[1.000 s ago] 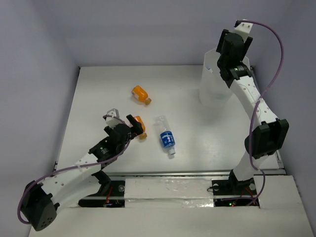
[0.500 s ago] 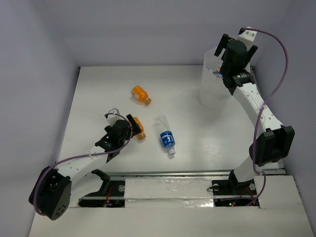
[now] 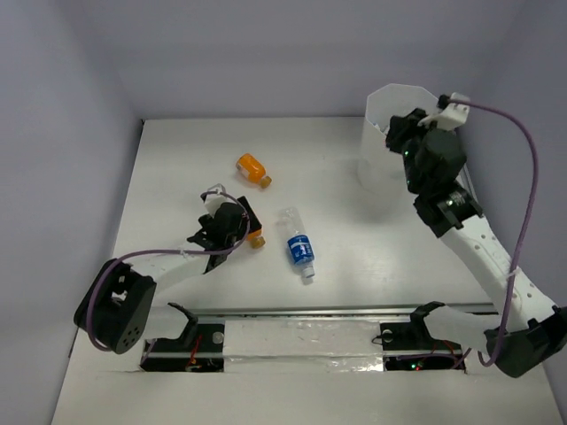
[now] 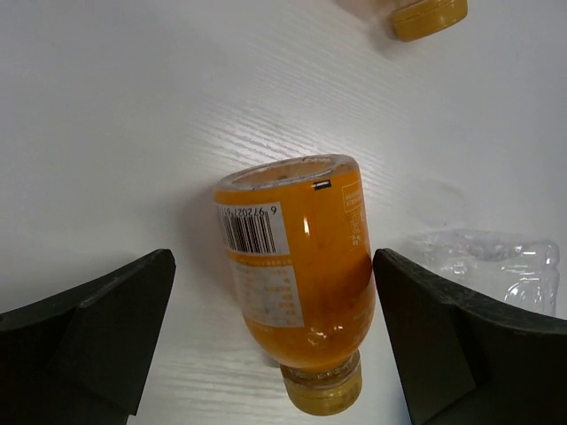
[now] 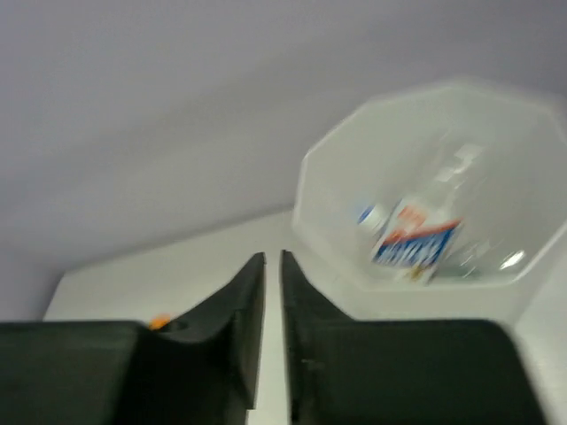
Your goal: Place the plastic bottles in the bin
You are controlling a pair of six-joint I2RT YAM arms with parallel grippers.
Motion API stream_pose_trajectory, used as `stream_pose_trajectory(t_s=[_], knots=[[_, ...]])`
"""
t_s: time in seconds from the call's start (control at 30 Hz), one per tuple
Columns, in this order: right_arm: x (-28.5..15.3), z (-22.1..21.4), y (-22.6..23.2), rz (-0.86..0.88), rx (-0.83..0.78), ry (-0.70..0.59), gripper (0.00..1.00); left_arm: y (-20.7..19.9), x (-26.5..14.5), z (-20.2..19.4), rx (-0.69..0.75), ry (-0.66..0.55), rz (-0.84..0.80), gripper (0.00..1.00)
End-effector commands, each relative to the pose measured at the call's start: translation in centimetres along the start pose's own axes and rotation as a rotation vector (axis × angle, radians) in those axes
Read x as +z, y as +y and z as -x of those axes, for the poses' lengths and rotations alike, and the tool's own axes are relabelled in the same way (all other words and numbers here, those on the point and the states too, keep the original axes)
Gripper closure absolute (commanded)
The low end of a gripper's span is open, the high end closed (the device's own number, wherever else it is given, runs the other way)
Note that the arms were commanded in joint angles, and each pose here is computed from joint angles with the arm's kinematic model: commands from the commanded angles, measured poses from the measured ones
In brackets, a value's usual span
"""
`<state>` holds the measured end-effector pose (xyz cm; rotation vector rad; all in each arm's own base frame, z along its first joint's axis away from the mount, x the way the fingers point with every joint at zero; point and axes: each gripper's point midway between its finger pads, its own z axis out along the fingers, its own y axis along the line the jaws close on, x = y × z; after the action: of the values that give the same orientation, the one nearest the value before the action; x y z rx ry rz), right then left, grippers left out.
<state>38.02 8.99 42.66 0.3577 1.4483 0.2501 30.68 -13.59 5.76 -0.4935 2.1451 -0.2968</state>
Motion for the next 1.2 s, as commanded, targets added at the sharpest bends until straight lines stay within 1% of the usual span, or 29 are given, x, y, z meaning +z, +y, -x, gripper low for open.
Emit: stream_pose_trajectory(t_s=[0.0, 0.03, 0.07, 0.1, 0.13, 0.17, 0.2, 0.23, 0.27, 0.3, 0.33, 0.37, 0.4, 0.43, 0.5, 0.6, 0.63, 0.67, 0.7, 0.73, 0.77, 0.83, 0.9, 1.0, 1.17], knots=[[-2.7, -8.3, 2.8, 0.16, 0.042, 0.191, 0.86, -2.4, 0.6, 2.8, -0.016, -0.068, -0.046, 0.07], [-3.6, -9.8, 3.8, 0.216, 0.049, 0.222, 0.87, -2.4, 0.8, 2.8, -0.013, -0.072, -0.042, 0.08], [-4.6, -12.8, 3.4, 0.223, 0.026, 0.283, 0.87, -2.3, 1.0, 2.7, -0.006, -0.069, -0.035, 0.1], [-5.8, -14.3, 4.3, 0.262, 0.023, 0.32, 0.84, -2.5, 1.2, 3.0, -0.004, -0.077, -0.03, 0.15], [-6.7, -15.5, 4.8, 0.297, 0.017, 0.357, 0.8, -2.5, 1.3, 3.1, -0.002, -0.081, -0.028, 0.17], [-7.6, -17.5, 4.6, 0.314, 0.0, 0.405, 0.75, -2.4, 1.6, 2.9, 0.005, -0.078, -0.019, 0.19], [-8.2, -18.5, 4.8, 0.332, -0.001, 0.431, 0.69, -2.5, 1.7, 3.1, 0.008, -0.082, -0.015, 0.21], [-9.1, -19.4, 5.6, 0.365, -0.001, 0.454, 0.55, -2.5, 1.8, 3.2, 0.009, -0.084, -0.012, 0.27], [-9.7, -20.8, 5.4, 0.375, -0.014, 0.484, 0.46, -2.4, 2.0, 3.0, 0.012, -0.079, -0.008, 0.3], [-9.8, -21.5, 5.6, 0.39, -0.012, 0.497, 0.27, -2.6, 2.0, 3.1, 0.012, -0.08, -0.013, 0.37], [-10.5, -22.5, 6.3, 0.43, -0.011, 0.533, 0.19, -2.7, 1.9, 3.2, 0.01, -0.084, -0.019, 0.4], [-10.5, -24.5, 6.3, 0.433, -0.03, 0.583, 0.14, -2.9, 1.8, 3.4, 0.008, -0.087, -0.024, 0.42], [-10.7, -25.5, 7.0, 0.455, -0.034, 0.61, 0.07, -3.1, 1.6, 3.7, 0.007, -0.094, -0.03, 0.47], [-11.4, -26.6, 7.9, 0.503, -0.04, 0.651, 0.05, -3.1, 1.4, 3.9, 0.013, -0.094, -0.03, 0.5], [-11.5, -29.1, 8.7, 0.519, -0.062, 0.714, 0.02, -3.5, 0.4, 5.0, 0.01, -0.115, -0.046, 0.55], [-11.9, -31.9, 9.4, 0.545, -0.077, 0.788, 0.01, -4.2, -1.6, 7.2, 0.005, -0.166, -0.076, 0.56], [-11.9, -32.1, 10.1, 0.556, -0.079, 0.793, 0.01, -4.1, -2.1, 7.5, 0.013, -0.169, -0.074, 0.56], [-11.8, -32.6, 10.1, 0.552, -0.087, 0.802, 0.01, -4.4, -3.2, 8.7, 0.008, -0.2, -0.093, 0.56], [-11.7, -34.0, 9.7, 0.538, -0.112, 0.834, 0.01, -4.7, -4.0, 9.8, -0.001, -0.228, -0.1, 0.56], [-11.8, -34.7, 9.8, 0.545, -0.119, 0.857, 0.01, -5.0, -4.6, 10.1, 0.005, -0.232, -0.109, 0.56], [-11.7, -34.8, 10.4, 0.561, -0.118, 0.867, 0.0, -5.3, -5.8, 11.3, -0.005, -0.265, -0.13, 0.56], [-11.9, -36.4, 10.5, 0.576, -0.125, 0.911, 0.0, -6.3, -7.3, 12.7, -0.012, -0.295, -0.16, 0.56], [-12.0, -37.2, 11.2, 0.583, -0.124, 0.928, 0.01, -6.8, -8.8, 14.3, -0.022, -0.329, -0.182, 0.56], [-11.8, -38.9, 10.7, 0.54, -0.145, 0.949, 0.01, -8.6, -11.6, 16.8, -0.035, -0.379, -0.244, 0.57], [-11.6, -41.5, 9.4, 0.476, -0.174, 0.998, 0.04, -10.6, -15.2, 20.2, -0.055, -0.453, -0.311, 0.57]])
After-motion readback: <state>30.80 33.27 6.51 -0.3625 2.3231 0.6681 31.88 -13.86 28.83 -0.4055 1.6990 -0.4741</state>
